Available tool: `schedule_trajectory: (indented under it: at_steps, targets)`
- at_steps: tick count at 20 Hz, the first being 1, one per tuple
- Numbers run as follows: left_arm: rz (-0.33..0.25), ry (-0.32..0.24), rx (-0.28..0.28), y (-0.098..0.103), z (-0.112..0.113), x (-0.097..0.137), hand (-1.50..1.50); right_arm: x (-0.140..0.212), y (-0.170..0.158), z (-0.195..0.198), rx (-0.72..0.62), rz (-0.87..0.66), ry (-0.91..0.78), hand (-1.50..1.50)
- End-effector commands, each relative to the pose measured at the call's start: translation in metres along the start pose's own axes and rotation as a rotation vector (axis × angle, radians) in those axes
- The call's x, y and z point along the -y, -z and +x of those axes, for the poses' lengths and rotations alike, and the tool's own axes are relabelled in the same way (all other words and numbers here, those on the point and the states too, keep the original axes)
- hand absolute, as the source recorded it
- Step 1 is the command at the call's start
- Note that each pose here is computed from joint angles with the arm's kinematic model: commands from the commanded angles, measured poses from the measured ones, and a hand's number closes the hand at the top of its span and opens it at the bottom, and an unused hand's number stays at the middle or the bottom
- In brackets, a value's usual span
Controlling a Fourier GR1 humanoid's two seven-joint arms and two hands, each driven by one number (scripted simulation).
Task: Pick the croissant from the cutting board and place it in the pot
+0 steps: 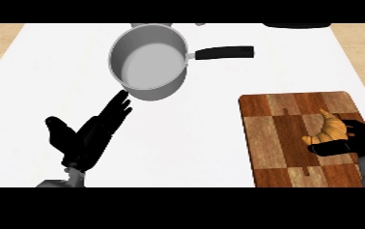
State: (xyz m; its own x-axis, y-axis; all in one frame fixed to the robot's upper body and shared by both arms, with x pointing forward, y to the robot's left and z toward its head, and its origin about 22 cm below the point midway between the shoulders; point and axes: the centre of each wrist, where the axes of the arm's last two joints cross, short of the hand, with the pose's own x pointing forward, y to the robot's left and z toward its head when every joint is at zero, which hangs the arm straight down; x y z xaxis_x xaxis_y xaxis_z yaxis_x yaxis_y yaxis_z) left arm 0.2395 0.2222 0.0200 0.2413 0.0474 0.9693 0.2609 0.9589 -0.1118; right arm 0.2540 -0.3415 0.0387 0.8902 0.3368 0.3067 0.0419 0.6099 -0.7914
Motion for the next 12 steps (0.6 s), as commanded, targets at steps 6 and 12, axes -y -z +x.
schedule_trajectory:
  at_steps: [6, 12]
  targets:
    - [0.008, -0.004, -0.014, -0.016, 0.002, 0.008, 0.00, -0.033, -0.003, 0.007, 0.013, -0.021, -0.016, 1.50]
    - [-0.024, 0.014, -0.008, 0.001, 0.001, 0.007, 0.00, -0.055, -0.058, 0.032, 0.512, 0.154, -0.316, 1.50]
